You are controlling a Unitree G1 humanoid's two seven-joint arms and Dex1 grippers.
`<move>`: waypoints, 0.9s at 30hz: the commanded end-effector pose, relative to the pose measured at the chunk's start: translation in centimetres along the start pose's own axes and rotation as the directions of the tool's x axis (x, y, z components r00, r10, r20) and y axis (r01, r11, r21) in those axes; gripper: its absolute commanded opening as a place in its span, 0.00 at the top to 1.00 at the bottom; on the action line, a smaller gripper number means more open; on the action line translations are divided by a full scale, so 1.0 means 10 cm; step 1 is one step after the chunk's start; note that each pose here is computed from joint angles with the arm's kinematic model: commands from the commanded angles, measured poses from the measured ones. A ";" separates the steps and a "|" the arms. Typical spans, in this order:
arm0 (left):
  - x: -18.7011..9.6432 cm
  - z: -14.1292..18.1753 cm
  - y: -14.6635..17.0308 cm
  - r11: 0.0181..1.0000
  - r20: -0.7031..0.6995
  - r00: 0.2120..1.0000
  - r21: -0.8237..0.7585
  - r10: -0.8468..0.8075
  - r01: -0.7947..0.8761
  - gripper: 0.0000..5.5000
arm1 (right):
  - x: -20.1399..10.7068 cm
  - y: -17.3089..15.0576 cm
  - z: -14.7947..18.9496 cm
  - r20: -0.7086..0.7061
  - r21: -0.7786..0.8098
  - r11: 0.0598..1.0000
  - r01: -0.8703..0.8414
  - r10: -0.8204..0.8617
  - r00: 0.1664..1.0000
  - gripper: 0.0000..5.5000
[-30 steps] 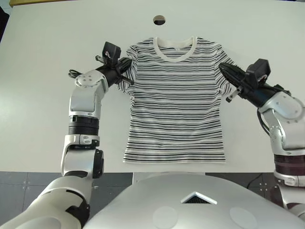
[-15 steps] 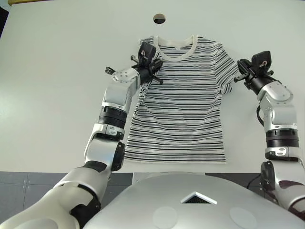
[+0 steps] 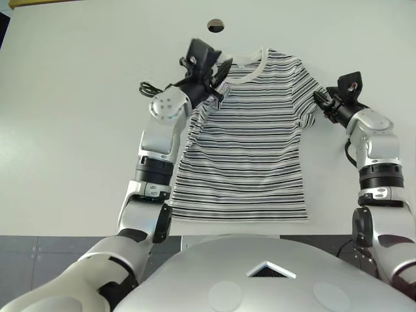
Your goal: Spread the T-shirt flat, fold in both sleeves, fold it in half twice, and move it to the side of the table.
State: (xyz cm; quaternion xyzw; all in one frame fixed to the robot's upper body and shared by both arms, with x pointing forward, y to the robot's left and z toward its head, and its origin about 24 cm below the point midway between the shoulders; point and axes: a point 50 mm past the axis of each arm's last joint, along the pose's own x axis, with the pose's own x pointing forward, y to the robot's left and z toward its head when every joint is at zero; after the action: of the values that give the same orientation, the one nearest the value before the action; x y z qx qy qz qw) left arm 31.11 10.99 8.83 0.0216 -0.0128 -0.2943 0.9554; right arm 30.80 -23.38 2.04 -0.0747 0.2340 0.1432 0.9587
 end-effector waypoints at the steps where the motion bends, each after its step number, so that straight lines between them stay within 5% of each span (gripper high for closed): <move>1: -0.23 0.24 0.09 0.997 0.155 0.987 0.057 0.041 -0.050 0.71 | 0.00 0.02 -0.20 -0.119 0.005 1.000 -0.019 0.019 0.993 0.68; 4: -0.41 0.30 0.13 0.992 0.209 0.976 0.090 0.065 -0.085 0.71 | 0.00 0.04 -0.23 -0.126 0.011 0.999 -0.036 0.037 0.991 0.80; 10: -0.73 -0.05 0.30 0.978 0.105 0.978 0.089 0.179 -0.189 0.87 | 0.01 0.10 -0.08 -0.039 -0.034 0.998 -0.044 0.043 0.998 0.98; 13: -0.88 -0.24 0.35 0.968 0.044 0.973 0.096 0.228 -0.231 0.97 | -0.01 0.11 0.07 0.027 -0.054 0.998 -0.038 0.039 0.999 0.98; 18: -1.03 -0.50 0.27 0.962 -0.033 0.971 0.150 0.236 -0.229 0.98 | -0.04 0.35 0.41 0.139 -0.104 0.989 -0.103 0.117 0.983 0.98; 27: -1.08 -0.68 -0.04 0.965 -0.076 0.988 0.235 0.138 -0.116 0.98 | 0.15 0.82 0.44 0.078 -0.163 0.961 -0.224 0.238 0.968 0.98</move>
State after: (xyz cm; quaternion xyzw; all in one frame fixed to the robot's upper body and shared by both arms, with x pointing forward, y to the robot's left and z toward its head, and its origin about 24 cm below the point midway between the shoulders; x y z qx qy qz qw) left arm 22.45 17.02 2.09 0.1357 -0.0073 -0.2274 0.9643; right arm 31.22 -15.46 4.95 -0.1108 0.1732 0.2642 0.9423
